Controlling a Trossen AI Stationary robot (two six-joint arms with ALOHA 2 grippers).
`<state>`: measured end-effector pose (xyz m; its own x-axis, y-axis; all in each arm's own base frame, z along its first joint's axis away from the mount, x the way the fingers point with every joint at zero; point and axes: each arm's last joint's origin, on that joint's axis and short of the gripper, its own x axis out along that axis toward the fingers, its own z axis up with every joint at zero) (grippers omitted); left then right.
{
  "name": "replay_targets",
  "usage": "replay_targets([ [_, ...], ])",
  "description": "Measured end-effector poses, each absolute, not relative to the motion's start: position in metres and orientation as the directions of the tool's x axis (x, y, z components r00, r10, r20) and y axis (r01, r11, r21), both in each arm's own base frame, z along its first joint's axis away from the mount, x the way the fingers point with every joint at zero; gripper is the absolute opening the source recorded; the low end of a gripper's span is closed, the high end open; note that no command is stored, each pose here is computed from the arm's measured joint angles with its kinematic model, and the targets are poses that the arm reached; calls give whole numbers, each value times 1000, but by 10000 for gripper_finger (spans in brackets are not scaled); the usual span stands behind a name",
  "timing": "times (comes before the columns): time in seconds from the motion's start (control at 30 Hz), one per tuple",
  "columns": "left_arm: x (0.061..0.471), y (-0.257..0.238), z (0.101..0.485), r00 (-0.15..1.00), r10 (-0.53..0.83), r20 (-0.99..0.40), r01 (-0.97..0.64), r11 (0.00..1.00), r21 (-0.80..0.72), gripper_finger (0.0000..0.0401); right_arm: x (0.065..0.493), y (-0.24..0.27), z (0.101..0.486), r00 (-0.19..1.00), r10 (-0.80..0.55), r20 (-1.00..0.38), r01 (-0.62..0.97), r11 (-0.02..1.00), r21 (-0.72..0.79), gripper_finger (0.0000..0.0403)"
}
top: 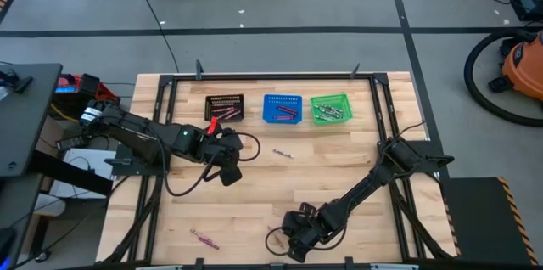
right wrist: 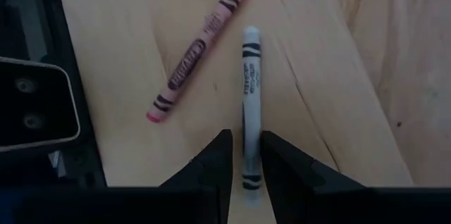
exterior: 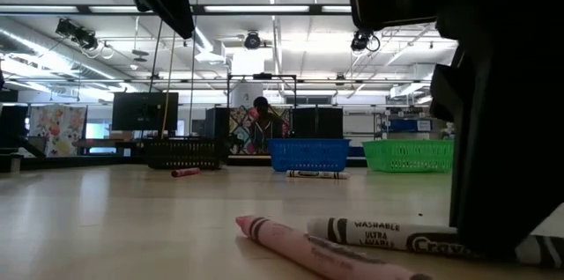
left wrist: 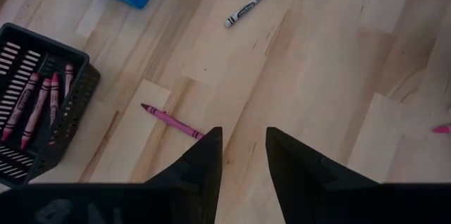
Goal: Sort crayons
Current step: Put the white crayon into the green bin
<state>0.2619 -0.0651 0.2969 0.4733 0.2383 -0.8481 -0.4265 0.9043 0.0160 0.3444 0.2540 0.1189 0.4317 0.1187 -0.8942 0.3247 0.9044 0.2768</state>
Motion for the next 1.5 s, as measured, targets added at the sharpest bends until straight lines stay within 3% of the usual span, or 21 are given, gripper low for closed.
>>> replay_targets([
  [0.6,262,-65,297,477,236,-846,-428,904,11,121,345,227,114,321,-15,-947,433,891,132,85],
  [1.3,262,-65,297,477,236,-847,-428,904,11,121,341,231,114,285,38,-958,365,920,145,84],
  [1.5,262,-65,297,477,236,-846,-425,905,13,121,341,231,114,287,37,-957,352,925,141,61],
])
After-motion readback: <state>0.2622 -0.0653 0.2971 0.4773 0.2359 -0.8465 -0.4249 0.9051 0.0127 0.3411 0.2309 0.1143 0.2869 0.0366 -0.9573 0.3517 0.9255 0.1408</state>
